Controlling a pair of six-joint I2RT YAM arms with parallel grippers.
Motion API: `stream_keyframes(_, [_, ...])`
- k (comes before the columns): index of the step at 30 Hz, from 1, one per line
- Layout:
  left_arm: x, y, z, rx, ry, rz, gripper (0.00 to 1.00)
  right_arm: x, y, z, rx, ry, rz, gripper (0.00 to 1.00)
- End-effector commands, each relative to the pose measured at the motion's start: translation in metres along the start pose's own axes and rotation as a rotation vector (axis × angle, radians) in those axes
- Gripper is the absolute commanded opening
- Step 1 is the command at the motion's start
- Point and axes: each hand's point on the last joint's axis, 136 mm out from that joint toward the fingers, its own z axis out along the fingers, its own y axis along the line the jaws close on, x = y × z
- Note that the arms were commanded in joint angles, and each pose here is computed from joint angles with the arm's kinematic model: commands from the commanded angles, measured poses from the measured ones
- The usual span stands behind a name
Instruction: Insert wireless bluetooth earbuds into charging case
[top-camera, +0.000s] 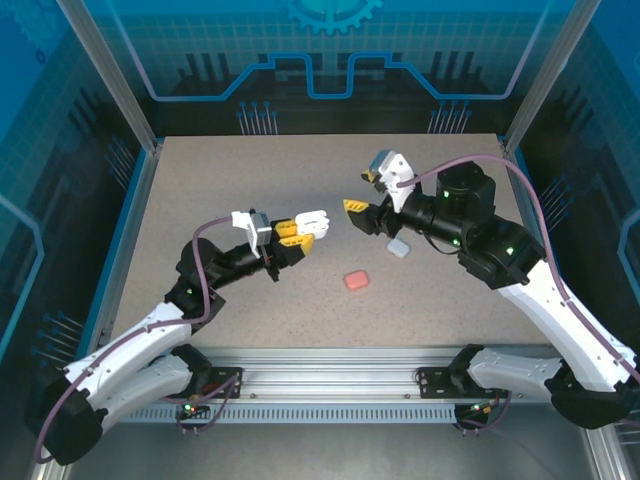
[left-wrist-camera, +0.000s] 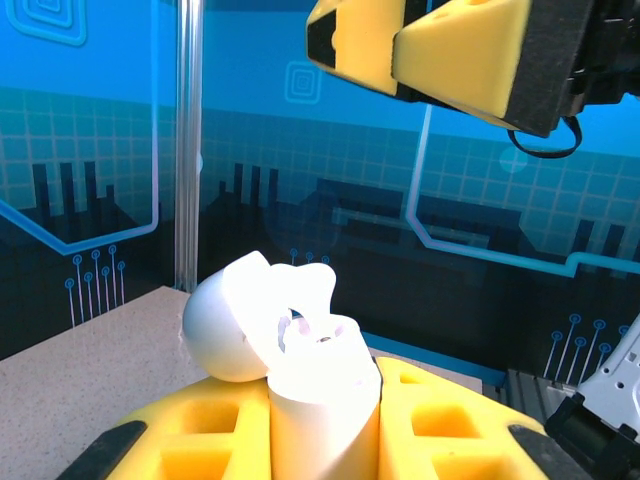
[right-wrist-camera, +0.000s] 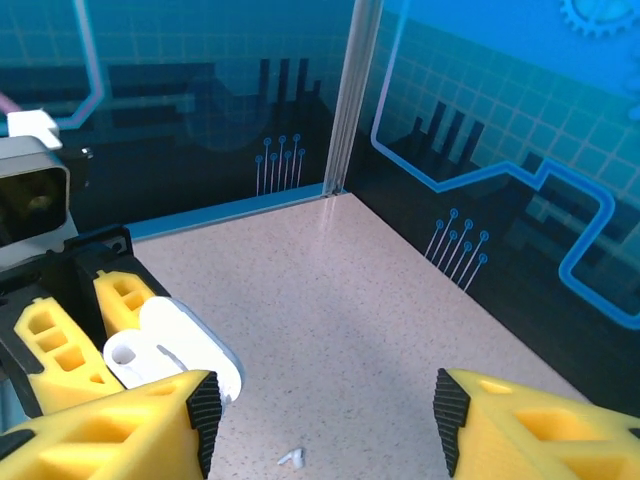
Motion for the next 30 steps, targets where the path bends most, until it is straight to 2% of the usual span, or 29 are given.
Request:
stream_keyframes(1, [-0.009, -0.005, 0.0, 0.023, -0.049, 0.029, 0.0, 0.013, 0.016, 0.001, -0.103, 0.04, 0.143, 0.58])
stream_keyframes(3, [-0.009, -0.006, 0.0, 0.027, -0.052, 0.031, 0.0, 0.019, 0.023, 0.004, -0.146, 0.07, 0.182, 0.52])
stream_keyframes(6, [-0.011, -0.005, 0.001, 0.026, -0.056, 0.039, 0.0, 0.025, 0.031, 0.011, -0.198, 0.106, 0.249, 0.51])
stream_keyframes(17, [-0.01, -0.004, 0.001, 0.015, -0.044, 0.067, 0.0, 0.031, 0.03, 0.031, -0.189, 0.252, 0.525, 0.45])
stream_keyframes(25, [-0.011, -0.003, 0.001, 0.009, -0.043, 0.075, 0.0, 0.034, 0.036, 0.035, -0.203, 0.289, 0.577, 0.44])
stream_keyframes(30, [-0.011, -0.001, 0.002, 0.0, -0.04, 0.07, 0.0, 0.042, 0.041, 0.038, -0.203, 0.329, 0.568, 0.48])
